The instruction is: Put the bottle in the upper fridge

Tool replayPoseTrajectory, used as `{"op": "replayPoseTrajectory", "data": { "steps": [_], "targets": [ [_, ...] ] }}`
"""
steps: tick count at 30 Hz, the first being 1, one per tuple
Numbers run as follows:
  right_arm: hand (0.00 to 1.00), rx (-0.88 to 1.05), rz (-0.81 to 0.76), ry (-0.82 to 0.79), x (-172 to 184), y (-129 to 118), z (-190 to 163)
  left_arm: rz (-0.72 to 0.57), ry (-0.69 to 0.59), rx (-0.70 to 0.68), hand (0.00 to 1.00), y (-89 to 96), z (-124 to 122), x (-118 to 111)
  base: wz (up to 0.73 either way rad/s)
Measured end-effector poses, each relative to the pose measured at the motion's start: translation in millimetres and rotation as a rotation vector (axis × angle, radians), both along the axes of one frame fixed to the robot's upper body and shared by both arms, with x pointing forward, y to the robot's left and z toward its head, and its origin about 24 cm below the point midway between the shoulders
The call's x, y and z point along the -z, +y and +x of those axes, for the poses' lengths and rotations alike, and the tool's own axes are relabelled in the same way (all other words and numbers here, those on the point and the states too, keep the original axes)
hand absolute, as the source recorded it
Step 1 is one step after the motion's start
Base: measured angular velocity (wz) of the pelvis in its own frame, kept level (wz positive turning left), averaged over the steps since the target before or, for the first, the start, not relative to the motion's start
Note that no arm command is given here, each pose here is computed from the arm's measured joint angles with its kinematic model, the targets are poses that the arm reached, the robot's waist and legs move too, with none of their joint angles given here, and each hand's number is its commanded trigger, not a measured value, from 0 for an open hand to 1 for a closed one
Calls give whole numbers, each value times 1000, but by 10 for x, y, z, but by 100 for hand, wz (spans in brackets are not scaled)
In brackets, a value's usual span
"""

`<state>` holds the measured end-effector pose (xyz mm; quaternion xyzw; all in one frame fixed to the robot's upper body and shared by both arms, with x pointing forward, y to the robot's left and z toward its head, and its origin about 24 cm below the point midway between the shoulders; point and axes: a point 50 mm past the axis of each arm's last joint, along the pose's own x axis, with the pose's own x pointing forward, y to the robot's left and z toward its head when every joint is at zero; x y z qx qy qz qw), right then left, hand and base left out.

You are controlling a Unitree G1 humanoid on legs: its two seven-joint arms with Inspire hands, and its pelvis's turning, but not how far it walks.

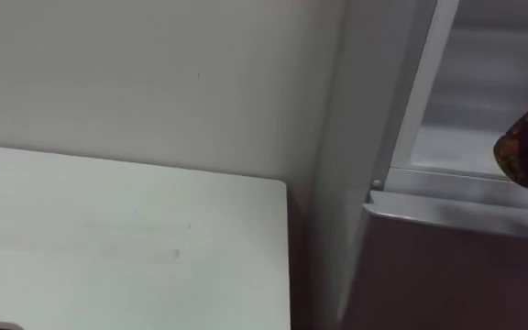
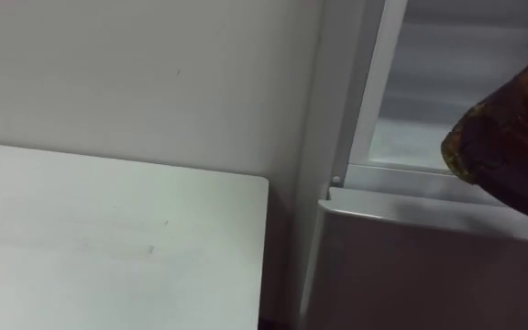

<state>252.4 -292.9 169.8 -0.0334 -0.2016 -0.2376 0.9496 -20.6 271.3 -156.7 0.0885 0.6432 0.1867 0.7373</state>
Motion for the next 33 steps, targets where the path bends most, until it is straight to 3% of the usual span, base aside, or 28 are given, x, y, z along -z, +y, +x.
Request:
{"op": "replayPoseTrajectory", "data": {
  "steps": [5, 14, 19, 25, 33],
  "targets": [
    [100, 67, 22, 72, 97, -130, 120, -3, -3, -4, 0, 8, 6, -2, 0],
    [100, 122, -47, 113, -111, -296, 261, 3, -2, -14, 0, 109, -3, -43, 14],
    [100, 220, -16, 206, -119, -516, 477, 17, 0, -23, 0, 166, 30, -64, 20],
    [100, 230, -37, 280, -126, -539, 585, 45, 28, -23, 0, 290, -11, -114, -1],
    [100, 201, 20, 296, -100, -508, 669, 80, 63, -35, 0, 321, -136, -138, 0]
  ]
}}
